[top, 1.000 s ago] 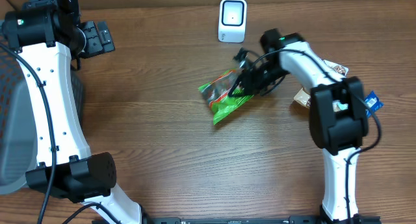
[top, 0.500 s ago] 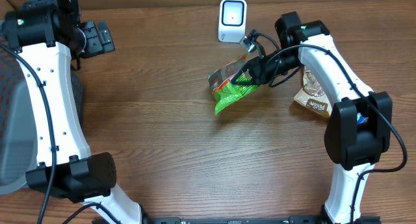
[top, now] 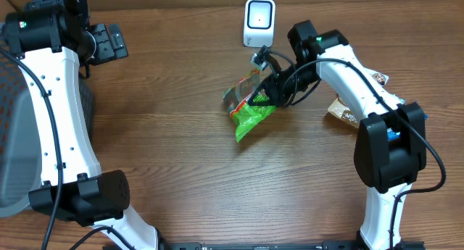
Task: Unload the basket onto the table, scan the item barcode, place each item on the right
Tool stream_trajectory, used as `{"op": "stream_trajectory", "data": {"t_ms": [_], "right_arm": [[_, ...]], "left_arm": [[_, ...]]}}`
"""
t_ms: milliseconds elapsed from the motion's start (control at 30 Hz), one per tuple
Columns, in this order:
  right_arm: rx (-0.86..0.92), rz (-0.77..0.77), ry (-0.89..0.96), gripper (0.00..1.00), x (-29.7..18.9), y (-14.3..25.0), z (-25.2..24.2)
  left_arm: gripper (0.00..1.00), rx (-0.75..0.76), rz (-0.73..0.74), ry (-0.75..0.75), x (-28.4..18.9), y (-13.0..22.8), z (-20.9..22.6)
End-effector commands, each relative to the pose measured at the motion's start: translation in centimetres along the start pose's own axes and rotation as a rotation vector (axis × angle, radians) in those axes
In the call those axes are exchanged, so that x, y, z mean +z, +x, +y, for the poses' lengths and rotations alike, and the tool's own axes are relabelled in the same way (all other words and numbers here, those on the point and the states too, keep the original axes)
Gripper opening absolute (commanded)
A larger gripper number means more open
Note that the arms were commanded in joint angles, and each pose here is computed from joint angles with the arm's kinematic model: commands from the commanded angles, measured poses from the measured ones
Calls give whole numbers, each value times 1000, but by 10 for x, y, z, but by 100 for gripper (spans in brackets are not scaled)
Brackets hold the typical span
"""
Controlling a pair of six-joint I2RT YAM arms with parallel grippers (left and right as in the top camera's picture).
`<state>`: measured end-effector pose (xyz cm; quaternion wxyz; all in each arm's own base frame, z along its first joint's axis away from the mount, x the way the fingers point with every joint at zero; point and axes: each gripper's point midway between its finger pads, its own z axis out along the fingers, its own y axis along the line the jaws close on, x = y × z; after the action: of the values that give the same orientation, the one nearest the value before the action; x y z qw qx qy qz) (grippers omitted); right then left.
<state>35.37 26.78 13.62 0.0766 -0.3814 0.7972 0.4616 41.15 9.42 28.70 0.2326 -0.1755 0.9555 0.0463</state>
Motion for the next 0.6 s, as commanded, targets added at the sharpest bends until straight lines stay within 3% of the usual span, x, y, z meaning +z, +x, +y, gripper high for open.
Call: {"op": "stream_trajectory", "data": {"t_ms": [0,67,100,133,167,200,300,400,567], "right_arm": [[-25,9,25,4,8,13,-9],[16,10,58,4,16,22,-24],[48,15,88,14,20,27,-33],[88,23,130,41,22,33,-44],[141,37,194,61,23,40,-57],[191,54,257,66,22,46,-69],[271,75,385,80,12,51,-87],[253,43,394,97,2,29,-81],[179,12,400,100,-3,-3,-64]], "left_arm": [[100,26,4,5,3,0,-4],[100,26,4,5,3,0,-4],[100,26,4,4,3,0,-4],[100,26,4,5,3,0,-4],[100,26,4,5,3,0,-4],[100,26,4,5,3,0,-4],[100,26,4,4,3,0,-4],[100,26,4,5,3,0,-4],[100,26,4,5,3,0,-4]]}}
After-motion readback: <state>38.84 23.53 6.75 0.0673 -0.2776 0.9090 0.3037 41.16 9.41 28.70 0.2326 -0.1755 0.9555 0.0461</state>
